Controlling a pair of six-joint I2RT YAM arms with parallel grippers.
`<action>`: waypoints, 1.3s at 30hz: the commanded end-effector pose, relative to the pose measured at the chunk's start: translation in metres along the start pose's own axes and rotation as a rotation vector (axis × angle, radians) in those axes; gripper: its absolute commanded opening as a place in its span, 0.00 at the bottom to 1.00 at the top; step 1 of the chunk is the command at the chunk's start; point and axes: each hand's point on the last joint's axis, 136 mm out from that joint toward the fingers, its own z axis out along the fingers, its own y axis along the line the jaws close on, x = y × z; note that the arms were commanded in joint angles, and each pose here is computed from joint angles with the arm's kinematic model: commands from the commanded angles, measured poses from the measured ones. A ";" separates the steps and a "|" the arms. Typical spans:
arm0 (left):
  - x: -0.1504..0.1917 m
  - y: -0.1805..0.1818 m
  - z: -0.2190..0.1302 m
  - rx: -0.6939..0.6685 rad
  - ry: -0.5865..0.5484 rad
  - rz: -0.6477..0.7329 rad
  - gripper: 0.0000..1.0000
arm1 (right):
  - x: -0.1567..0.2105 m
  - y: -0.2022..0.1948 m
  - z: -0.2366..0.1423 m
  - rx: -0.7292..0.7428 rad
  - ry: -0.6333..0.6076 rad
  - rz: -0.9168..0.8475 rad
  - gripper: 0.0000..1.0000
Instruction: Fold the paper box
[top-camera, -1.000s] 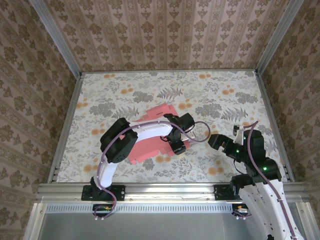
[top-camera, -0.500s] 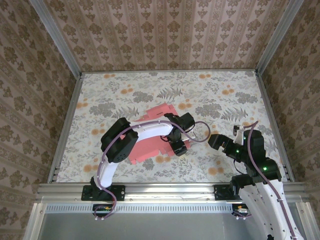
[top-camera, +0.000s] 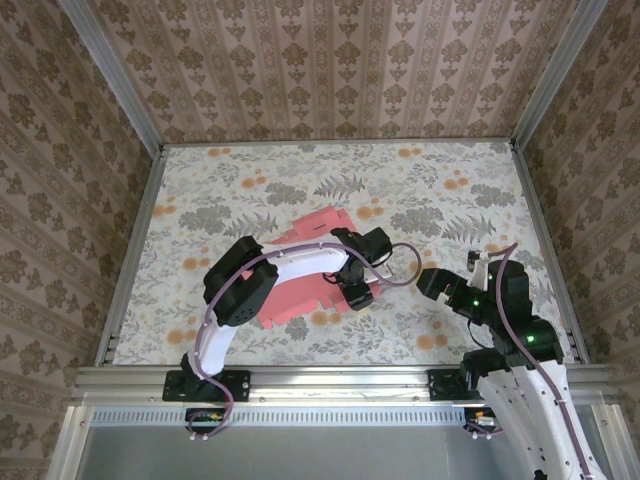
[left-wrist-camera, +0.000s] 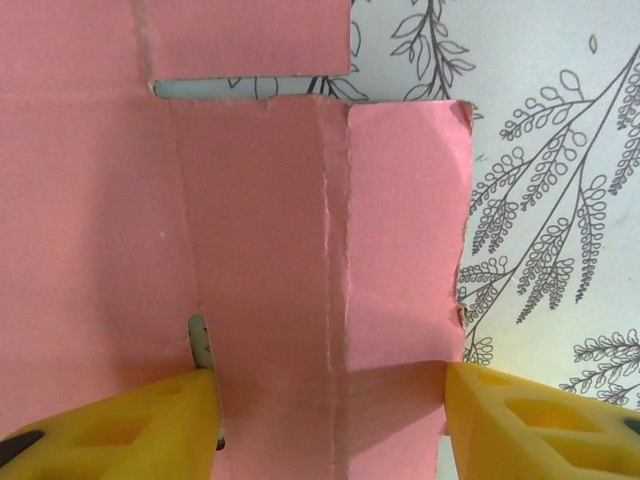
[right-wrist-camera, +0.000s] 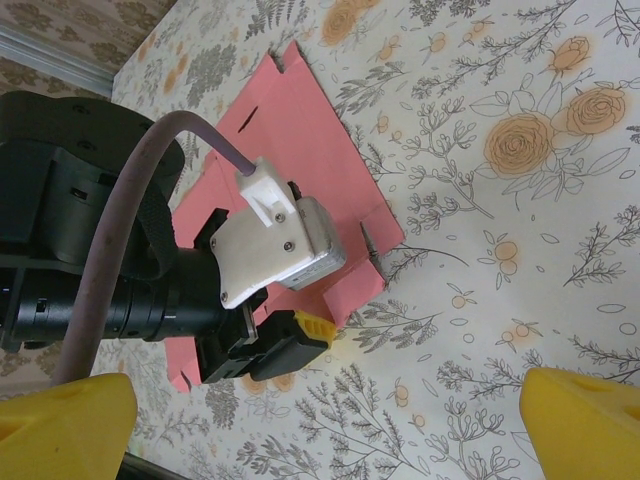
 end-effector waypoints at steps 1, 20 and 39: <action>0.013 -0.006 0.022 -0.008 0.080 0.000 0.56 | 0.003 0.004 -0.003 -0.026 0.008 -0.008 1.00; 0.006 0.005 -0.003 0.020 0.043 -0.029 0.33 | 0.003 0.004 -0.005 -0.028 -0.001 -0.006 1.00; -0.052 0.024 -0.132 0.079 -0.236 -0.118 0.20 | -0.018 0.040 -0.029 -0.125 -0.077 -0.109 1.00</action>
